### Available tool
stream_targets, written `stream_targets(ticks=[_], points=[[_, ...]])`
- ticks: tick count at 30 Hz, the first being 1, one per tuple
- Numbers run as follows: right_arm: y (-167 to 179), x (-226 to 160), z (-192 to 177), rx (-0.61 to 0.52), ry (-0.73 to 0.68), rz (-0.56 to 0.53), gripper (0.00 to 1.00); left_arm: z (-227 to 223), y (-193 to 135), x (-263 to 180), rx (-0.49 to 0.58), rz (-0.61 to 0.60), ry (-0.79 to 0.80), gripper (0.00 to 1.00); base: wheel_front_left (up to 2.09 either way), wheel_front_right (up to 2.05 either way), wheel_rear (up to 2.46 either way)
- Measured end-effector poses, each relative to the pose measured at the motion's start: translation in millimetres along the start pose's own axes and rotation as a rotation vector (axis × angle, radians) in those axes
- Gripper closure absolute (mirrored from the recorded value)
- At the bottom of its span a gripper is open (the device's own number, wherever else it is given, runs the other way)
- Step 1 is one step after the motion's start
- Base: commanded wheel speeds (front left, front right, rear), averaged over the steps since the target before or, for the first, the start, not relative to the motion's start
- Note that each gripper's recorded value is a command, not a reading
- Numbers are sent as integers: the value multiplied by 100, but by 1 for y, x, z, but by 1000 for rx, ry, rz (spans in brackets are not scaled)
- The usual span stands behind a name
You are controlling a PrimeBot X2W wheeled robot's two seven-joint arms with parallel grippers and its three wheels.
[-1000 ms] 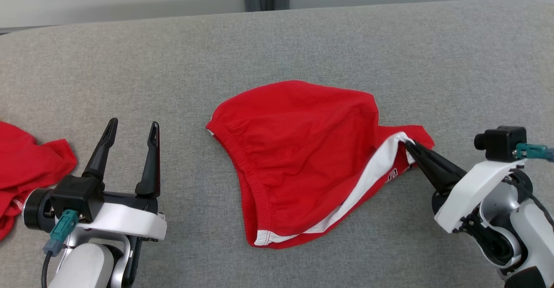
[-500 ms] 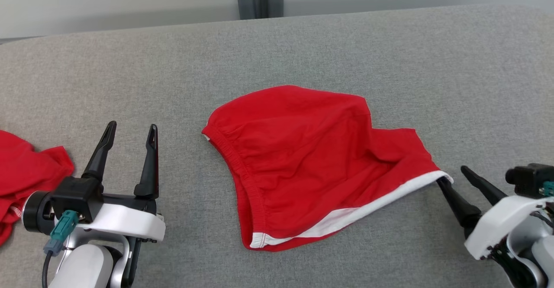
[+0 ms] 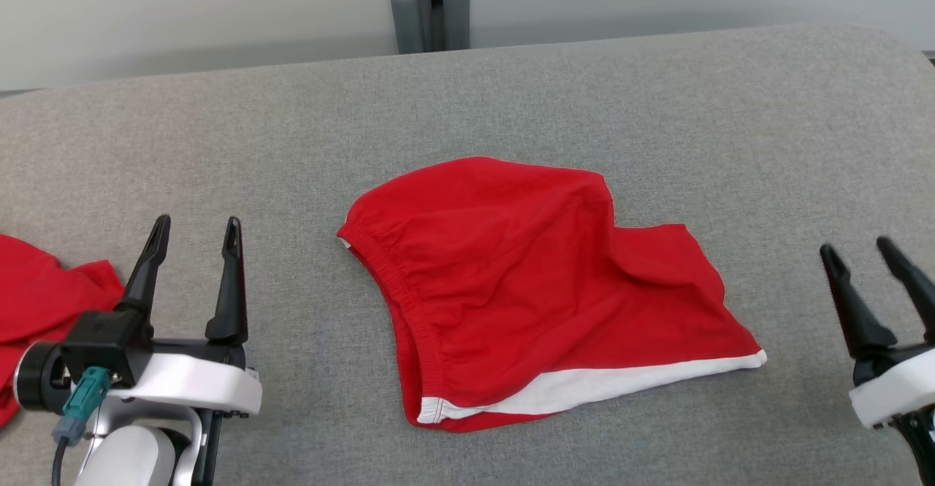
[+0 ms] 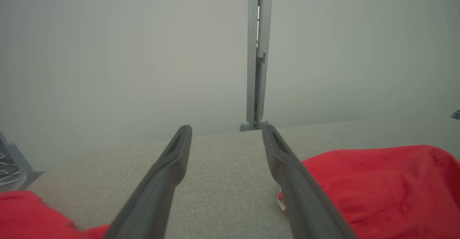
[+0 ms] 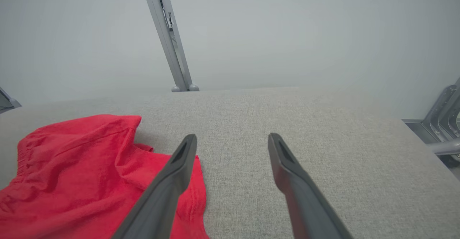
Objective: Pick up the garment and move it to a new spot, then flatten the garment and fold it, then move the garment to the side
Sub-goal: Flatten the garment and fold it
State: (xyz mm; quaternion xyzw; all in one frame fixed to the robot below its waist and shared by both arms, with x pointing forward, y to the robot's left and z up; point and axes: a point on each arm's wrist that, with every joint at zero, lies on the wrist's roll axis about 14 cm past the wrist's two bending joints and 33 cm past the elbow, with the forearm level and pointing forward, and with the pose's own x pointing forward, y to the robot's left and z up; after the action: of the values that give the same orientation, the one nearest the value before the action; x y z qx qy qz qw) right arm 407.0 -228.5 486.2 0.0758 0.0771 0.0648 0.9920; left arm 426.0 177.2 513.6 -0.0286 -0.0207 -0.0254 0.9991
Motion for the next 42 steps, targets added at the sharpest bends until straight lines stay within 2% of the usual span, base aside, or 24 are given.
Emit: stream_targets(ticks=[9, 13, 17, 26, 42], points=[[38, 0, 71, -24, -300, -7, 0, 14, 5, -19, 12, 32, -26, 0, 0, 0, 0], [52, -3, 74, -20, -326, -5, 0, 15, 3, -30, 14, 40, -24, 0, 0, 0, 0], [67, -8, 65, -21, -307, 14, 0, 17, 0, -45, 11, 42, -17, 0, 0, 0, 0], [76, -25, 42, 4, -237, 18, 0, 19, -3, -73, 9, 47, 3, 0, 0, 0, 0], [79, -29, 36, 11, -211, 19, 0, 20, -7, -75, 8, 34, 9, 0, 0, 0, 0]])
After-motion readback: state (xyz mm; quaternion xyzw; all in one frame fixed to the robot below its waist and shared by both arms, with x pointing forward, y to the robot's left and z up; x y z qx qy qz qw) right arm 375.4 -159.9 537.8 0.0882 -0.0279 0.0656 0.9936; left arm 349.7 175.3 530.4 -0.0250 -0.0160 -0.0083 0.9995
